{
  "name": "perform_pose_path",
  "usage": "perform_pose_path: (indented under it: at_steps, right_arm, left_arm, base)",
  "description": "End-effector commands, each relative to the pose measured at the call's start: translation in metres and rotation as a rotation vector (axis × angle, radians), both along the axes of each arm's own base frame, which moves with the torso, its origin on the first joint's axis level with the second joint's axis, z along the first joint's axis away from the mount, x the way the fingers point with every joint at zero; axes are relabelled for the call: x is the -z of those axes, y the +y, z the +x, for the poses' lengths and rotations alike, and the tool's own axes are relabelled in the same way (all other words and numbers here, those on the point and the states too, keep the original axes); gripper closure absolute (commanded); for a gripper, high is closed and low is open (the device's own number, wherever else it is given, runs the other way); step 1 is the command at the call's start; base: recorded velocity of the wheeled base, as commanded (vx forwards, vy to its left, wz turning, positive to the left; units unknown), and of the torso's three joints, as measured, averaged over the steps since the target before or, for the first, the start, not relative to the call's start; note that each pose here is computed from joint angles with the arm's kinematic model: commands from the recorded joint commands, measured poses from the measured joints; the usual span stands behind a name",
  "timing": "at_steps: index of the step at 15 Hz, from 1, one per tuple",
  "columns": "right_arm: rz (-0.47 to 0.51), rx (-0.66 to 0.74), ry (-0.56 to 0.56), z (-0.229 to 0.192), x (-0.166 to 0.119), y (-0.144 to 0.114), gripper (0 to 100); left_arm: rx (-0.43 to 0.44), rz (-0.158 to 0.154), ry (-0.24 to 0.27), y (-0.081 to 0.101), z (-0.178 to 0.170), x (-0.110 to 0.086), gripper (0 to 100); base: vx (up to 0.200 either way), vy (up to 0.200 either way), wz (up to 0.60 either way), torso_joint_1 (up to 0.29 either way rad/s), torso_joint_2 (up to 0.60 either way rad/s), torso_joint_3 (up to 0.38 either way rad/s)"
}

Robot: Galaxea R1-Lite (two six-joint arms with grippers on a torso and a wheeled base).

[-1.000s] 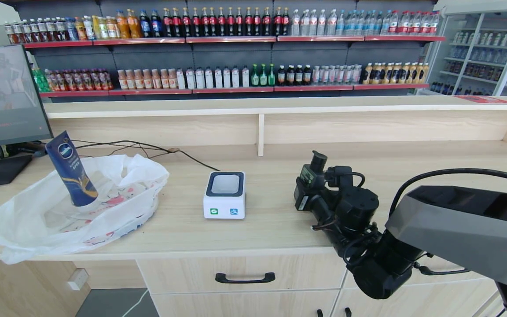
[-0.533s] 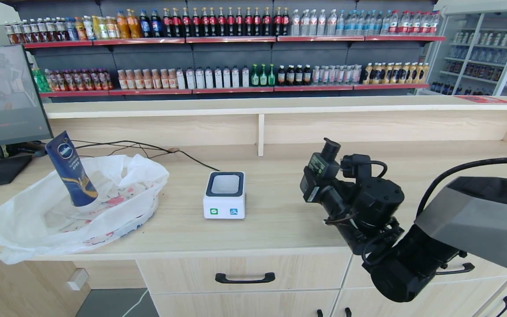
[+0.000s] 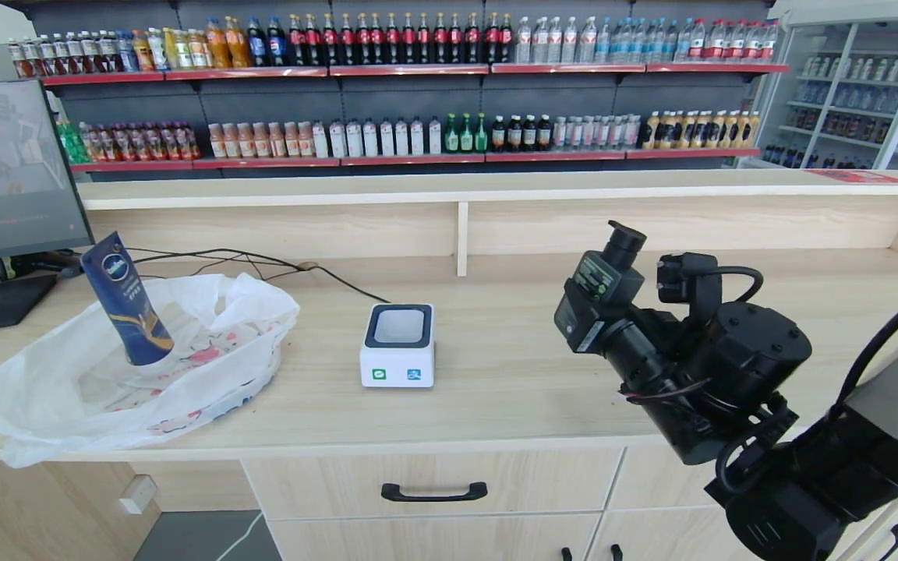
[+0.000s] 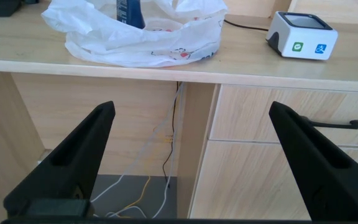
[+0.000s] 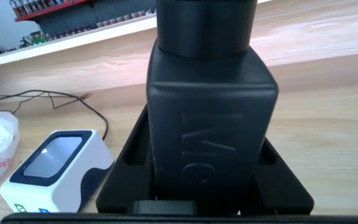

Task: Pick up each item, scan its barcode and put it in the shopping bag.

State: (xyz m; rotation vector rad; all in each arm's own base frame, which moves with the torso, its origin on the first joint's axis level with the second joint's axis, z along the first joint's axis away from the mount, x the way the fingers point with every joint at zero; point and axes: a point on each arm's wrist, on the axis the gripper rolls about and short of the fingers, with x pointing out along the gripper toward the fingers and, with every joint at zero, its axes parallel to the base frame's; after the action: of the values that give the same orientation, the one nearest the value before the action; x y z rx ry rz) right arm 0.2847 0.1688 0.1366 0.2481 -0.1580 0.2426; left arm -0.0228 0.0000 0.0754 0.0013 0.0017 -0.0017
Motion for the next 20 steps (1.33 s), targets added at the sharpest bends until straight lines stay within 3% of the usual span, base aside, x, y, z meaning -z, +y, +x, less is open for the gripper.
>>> perform_pose_path:
  at_steps: [1,7,17,20]
  right_arm:
    - [0.016,-0.006,-0.028,-0.01,-0.013,-0.004,100]
    - [0.035,-0.057,-0.058,-0.041,-0.031,-0.006,100]
    - [0.025,-0.185,-0.035,-0.074,-0.028,0.014,100]
    - [0.104,-0.32,-0.031,-0.088,-0.034,0.03,100]
  left_arm:
    - [0.0,0.0,0.0,0.0,0.0,0.0,0]
    - [0.0,0.0,0.0,0.0,0.0,0.0,0]
    - [0.0,0.0,0.0,0.0,0.0,0.0,0]
    - [-0.002,0.0,0.0,0.0,0.0,0.0,0]
  base:
    - [0.0,0.0,0.0,0.0,0.0,0.0]
    - [0.0,0.0,0.0,0.0,0.0,0.0]
    - [0.0,0.0,0.0,0.0,0.0,0.0]
    - [0.0,0.0,0.0,0.0,0.0,0.0]
